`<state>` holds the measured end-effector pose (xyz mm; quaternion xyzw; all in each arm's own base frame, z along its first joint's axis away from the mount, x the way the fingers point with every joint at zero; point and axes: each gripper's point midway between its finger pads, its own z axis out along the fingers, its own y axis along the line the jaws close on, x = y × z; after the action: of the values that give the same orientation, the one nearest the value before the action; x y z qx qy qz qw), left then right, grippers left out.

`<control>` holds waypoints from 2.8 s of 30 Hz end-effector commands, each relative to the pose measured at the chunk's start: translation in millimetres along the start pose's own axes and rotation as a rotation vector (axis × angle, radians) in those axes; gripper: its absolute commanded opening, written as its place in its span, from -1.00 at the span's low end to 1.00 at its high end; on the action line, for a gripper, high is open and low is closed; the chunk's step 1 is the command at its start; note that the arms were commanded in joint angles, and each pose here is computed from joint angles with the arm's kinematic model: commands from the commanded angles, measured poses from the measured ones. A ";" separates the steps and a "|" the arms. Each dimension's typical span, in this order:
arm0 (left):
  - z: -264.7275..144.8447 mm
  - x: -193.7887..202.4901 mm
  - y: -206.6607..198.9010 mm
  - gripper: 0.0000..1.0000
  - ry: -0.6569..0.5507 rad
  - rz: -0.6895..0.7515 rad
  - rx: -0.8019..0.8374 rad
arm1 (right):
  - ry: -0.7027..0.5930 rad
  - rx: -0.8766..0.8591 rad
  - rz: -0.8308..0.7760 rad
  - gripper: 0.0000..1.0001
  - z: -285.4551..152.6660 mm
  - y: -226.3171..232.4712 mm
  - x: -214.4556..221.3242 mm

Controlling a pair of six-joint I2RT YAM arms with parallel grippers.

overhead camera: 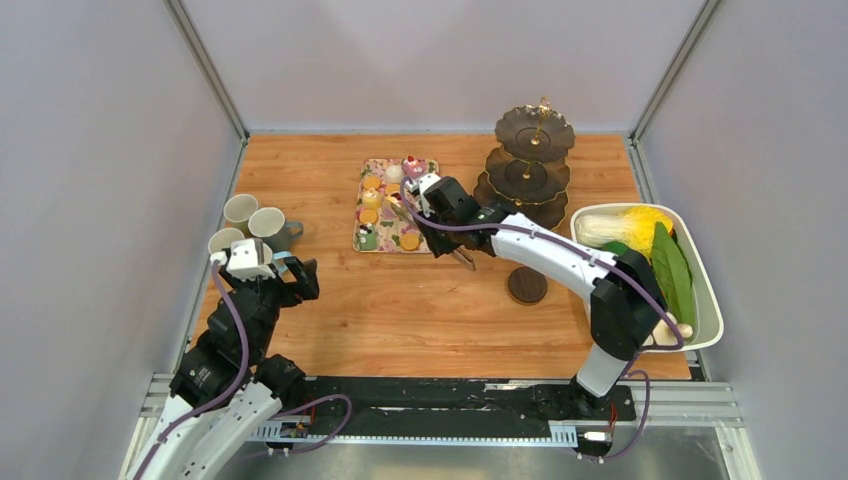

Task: Serve the afternoon tea

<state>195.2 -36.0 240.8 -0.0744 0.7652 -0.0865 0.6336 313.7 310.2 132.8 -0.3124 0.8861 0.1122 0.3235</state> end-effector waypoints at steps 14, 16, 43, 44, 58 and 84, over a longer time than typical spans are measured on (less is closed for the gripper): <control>7.1 4.5 2.2 1.00 0.027 0.031 -0.036 | -0.133 0.405 0.498 -0.48 -49.9 -82.0 42.0; 7.3 5.1 2.7 1.00 0.030 0.033 -0.039 | -0.124 0.427 0.536 -0.48 -45.6 -88.7 47.2; 4.0 1.5 9.1 1.00 0.008 0.016 -0.065 | -0.209 0.666 0.801 -0.54 23.9 -154.0 28.5; 4.0 1.5 9.2 1.00 0.008 0.017 -0.066 | -0.211 0.668 0.806 -0.53 25.3 -155.7 27.0; 6.4 4.4 6.1 1.00 0.025 0.028 -0.056 | -0.144 0.659 0.879 -0.47 51.7 -170.9 44.0; 6.4 4.4 6.0 1.00 0.025 0.028 -0.055 | -0.134 0.635 0.866 0.02 40.8 -166.8 46.9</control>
<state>200.1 -30.2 234.5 -0.0845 0.7739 -0.0586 0.6249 405.1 174.2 49.0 0.1923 0.9125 -0.0368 0.3592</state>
